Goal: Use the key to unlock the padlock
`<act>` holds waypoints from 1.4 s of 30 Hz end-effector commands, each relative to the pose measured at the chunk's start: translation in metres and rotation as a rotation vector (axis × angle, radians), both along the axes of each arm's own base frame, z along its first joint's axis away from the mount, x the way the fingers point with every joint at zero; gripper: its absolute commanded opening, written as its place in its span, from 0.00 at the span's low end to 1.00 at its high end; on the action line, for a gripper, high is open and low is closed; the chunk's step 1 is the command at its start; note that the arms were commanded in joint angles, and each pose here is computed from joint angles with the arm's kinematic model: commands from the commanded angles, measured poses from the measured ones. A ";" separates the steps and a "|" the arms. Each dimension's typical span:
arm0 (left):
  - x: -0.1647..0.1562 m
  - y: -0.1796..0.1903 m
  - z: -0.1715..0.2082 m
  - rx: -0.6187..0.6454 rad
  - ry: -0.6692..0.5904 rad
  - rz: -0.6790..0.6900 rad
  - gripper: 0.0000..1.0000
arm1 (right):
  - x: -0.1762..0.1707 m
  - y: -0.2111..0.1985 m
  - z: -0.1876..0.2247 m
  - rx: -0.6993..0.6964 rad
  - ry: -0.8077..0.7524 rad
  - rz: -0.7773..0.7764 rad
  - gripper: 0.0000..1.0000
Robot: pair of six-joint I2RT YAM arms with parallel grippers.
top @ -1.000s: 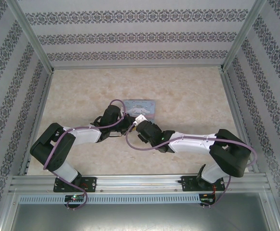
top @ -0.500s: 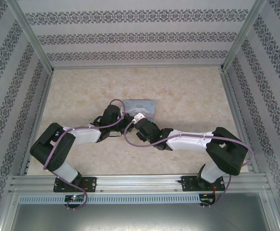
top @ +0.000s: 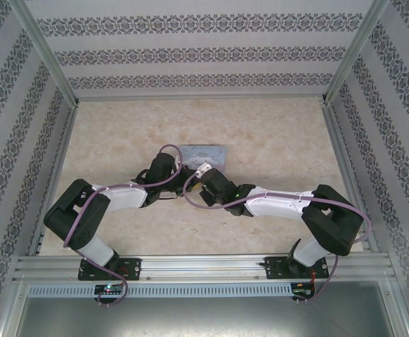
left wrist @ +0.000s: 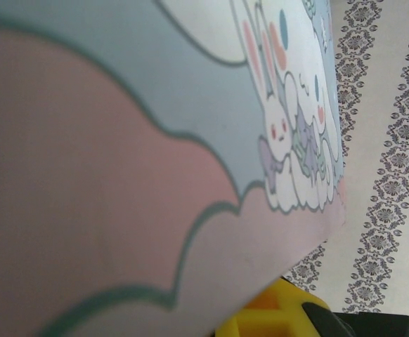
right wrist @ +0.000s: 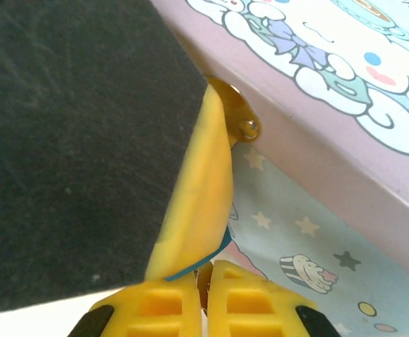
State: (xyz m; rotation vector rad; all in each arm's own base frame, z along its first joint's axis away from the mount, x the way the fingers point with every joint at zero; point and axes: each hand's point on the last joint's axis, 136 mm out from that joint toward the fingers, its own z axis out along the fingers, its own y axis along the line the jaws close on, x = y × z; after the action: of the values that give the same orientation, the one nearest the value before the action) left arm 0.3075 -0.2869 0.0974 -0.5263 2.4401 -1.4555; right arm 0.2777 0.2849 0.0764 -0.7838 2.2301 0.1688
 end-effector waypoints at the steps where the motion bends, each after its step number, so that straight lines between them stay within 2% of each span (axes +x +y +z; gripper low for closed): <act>1: -0.003 -0.003 0.011 -0.035 -0.032 -0.031 0.00 | 0.003 0.004 0.021 0.087 0.002 -0.014 0.31; 2: -0.003 -0.002 0.010 -0.030 -0.030 -0.030 0.00 | 0.001 0.003 0.021 0.096 0.010 -0.014 0.39; 3: -0.003 -0.001 0.008 -0.024 -0.029 -0.026 0.00 | -0.002 0.001 0.023 0.108 0.019 -0.017 0.44; 9: -0.004 0.003 -0.008 0.022 -0.017 -0.024 0.00 | -0.024 -0.014 0.025 0.192 0.091 -0.048 0.60; 17: -0.008 0.008 -0.027 0.123 -0.041 -0.077 0.00 | -0.039 -0.012 0.033 0.440 0.223 -0.157 0.67; 25: -0.014 0.011 -0.040 0.163 -0.041 -0.109 0.03 | -0.029 0.010 0.026 0.629 0.314 -0.249 0.70; 28: -0.016 0.012 -0.044 0.175 -0.037 -0.117 0.07 | -0.021 0.012 0.023 0.678 0.318 -0.288 0.70; 31: -0.018 0.014 -0.047 0.183 -0.032 -0.116 0.16 | -0.014 0.009 0.019 0.697 0.316 -0.331 0.70; 35: -0.020 0.015 -0.051 0.187 -0.021 -0.115 0.33 | -0.006 -0.001 0.015 0.744 0.309 -0.394 0.70; 39: -0.022 0.017 -0.050 0.186 -0.018 -0.108 0.43 | 0.000 -0.006 0.012 0.788 0.328 -0.426 0.70; 42: -0.022 0.019 -0.045 0.187 -0.032 -0.104 0.55 | 0.000 -0.004 0.009 0.796 0.345 -0.421 0.70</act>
State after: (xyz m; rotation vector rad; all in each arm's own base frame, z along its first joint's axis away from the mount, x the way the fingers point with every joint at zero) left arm 0.2950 -0.2699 0.0516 -0.3540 2.5626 -1.2343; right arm 0.2744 0.2786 0.0860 0.1155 2.3109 0.9208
